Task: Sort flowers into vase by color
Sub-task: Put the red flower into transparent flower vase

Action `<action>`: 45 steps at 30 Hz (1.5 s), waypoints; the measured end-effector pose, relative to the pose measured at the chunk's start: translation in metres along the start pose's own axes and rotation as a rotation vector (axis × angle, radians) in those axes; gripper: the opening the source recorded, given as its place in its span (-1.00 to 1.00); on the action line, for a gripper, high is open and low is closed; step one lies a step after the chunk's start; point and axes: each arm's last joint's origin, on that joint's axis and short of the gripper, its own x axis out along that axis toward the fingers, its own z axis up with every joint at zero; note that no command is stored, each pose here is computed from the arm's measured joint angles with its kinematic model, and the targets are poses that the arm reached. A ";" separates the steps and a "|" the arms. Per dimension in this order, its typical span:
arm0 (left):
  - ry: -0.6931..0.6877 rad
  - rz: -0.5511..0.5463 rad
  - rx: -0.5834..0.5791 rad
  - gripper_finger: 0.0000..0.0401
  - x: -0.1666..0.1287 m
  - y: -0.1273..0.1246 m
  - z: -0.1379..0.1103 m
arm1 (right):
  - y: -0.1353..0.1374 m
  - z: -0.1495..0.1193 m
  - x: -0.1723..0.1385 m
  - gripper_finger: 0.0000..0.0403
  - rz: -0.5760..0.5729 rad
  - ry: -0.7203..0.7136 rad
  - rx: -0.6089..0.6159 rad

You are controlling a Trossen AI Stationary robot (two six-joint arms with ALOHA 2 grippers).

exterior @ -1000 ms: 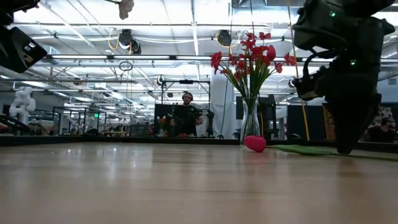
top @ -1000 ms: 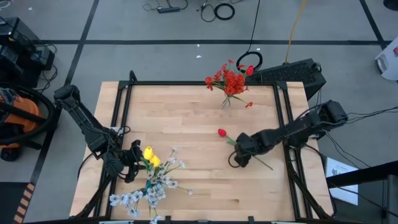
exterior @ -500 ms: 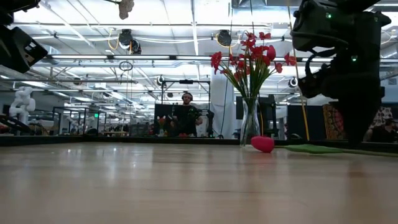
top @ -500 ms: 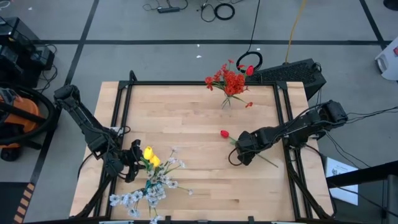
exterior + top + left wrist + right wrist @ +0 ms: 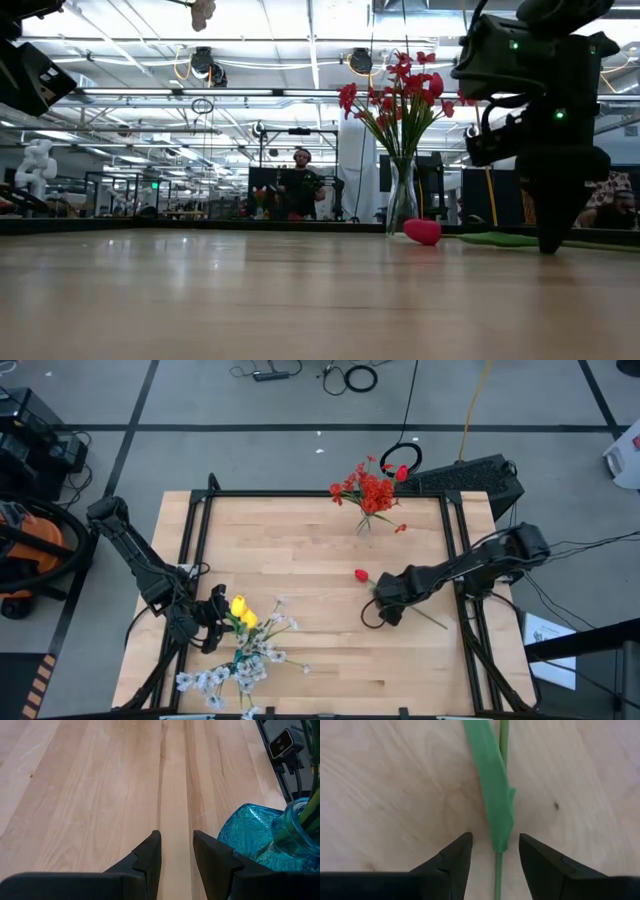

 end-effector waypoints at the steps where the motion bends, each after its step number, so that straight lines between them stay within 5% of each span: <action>1: 0.000 0.000 0.000 -0.41 0.000 0.000 0.000 | 0.001 0.000 0.002 -0.20 -0.006 0.005 -0.003; 5: -0.001 -0.001 0.000 -0.41 0.000 0.000 0.000 | 0.002 0.001 0.008 -0.29 -0.030 0.017 -0.018; 13: -0.001 -0.001 -0.004 -0.41 0.000 0.000 0.000 | 0.008 0.006 0.003 -0.94 0.005 0.018 -0.144; 24: 0.000 0.018 0.012 -0.41 0.000 0.001 -0.001 | 0.028 0.026 -0.021 -0.98 -0.021 -0.206 -0.081; 35: 0.062 0.205 0.132 -0.42 -0.006 0.023 -0.007 | 0.035 0.033 -0.032 -0.99 0.005 -0.257 -0.085; 45: -0.061 0.200 0.102 -0.74 0.002 0.066 -0.038 | 0.037 0.035 -0.033 -0.98 0.030 -0.279 -0.082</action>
